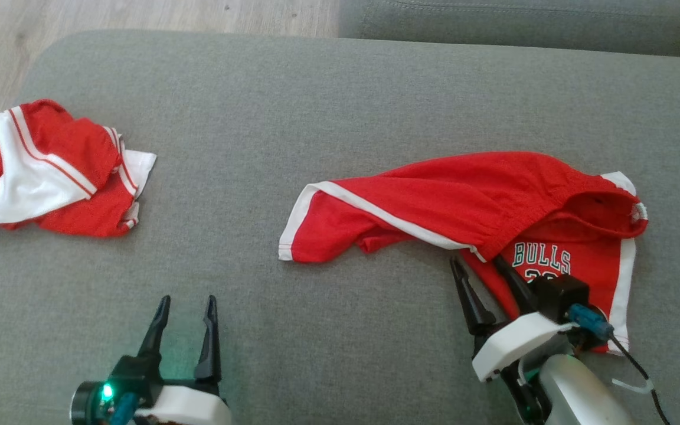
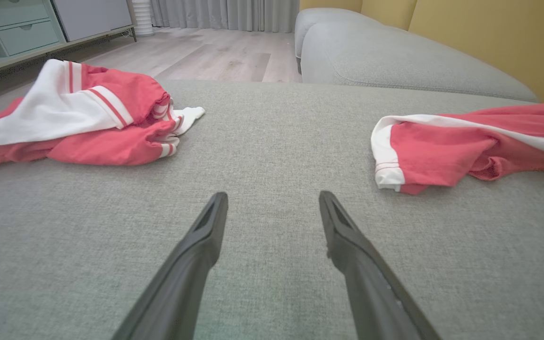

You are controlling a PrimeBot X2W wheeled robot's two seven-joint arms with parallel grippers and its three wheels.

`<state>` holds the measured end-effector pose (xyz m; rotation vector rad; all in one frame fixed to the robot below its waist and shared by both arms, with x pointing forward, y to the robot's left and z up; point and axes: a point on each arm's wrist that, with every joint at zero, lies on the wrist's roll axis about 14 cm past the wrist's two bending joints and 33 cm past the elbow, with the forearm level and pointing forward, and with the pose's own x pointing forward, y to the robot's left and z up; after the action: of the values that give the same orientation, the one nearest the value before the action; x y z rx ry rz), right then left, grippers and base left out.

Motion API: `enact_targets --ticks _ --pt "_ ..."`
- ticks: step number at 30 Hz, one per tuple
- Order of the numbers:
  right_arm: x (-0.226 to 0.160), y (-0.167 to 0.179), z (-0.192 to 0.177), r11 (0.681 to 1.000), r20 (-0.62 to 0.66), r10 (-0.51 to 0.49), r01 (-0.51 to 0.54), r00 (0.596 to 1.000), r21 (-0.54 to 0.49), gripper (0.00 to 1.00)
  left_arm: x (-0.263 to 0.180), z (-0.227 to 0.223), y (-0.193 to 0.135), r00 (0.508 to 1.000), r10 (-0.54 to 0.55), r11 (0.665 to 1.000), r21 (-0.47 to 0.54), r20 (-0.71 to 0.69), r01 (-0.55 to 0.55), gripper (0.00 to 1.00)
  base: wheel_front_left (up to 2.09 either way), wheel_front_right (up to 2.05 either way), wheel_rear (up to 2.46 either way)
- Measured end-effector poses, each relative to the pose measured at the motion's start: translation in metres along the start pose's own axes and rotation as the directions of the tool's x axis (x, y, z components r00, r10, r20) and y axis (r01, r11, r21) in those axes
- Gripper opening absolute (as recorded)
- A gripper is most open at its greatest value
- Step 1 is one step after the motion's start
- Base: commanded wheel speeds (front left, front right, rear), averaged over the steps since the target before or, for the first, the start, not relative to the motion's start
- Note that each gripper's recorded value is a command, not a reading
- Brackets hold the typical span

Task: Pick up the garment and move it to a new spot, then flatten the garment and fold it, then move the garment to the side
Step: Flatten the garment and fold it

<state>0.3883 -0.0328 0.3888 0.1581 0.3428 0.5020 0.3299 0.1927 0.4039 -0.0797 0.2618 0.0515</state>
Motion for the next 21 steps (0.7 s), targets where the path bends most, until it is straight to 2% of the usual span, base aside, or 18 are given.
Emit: enact_targets --ticks 14,15,17,18,19,20,21 --pt "0.003 -0.001 0.031 0.998 0.105 -0.002 -0.004 0.995 0.060 1.00 0.007 0.003 -0.018 0.998 -0.057 0.998 0.008 0.006 0.057 1.00 0.00 0.00 0.00" --pt "0.004 -0.001 0.034 0.998 0.115 -0.003 -0.005 0.993 0.068 0.92 0.007 0.003 -0.019 0.998 -0.058 0.998 0.008 0.005 0.058 1.00 0.00 0.00 0.00" --pt "0.004 -0.001 0.038 0.997 0.129 -0.004 -0.006 0.992 0.080 0.66 0.007 0.002 -0.019 0.998 -0.059 0.998 0.008 0.002 0.059 1.00 0.00 0.00 0.00" --pt "0.004 -0.002 0.039 0.995 0.133 -0.009 -0.004 0.991 0.096 0.30 0.007 0.000 -0.019 0.998 -0.059 0.998 0.008 -0.003 0.059 1.00 0.00 0.00 0.00" --pt "0.005 -0.003 0.039 0.995 0.132 -0.011 -0.002 0.991 0.100 0.09 0.007 -0.001 -0.019 0.998 -0.058 0.998 0.008 -0.006 0.058 1.00 0.00 0.00 0.00" --pt "0.005 -0.003 0.038 0.994 0.131 -0.013 -0.001 0.991 0.106 0.00 0.007 -0.001 -0.019 0.998 -0.058 0.998 0.008 -0.009 0.058 1.00 0.00 0.00 0.00" --pt "0.005 -0.004 0.039 0.994 0.134 -0.018 0.003 0.991 0.112 0.00 0.007 -0.002 -0.018 0.998 -0.057 0.998 0.008 -0.012 0.057 1.00 0.00 0.00 0.00"
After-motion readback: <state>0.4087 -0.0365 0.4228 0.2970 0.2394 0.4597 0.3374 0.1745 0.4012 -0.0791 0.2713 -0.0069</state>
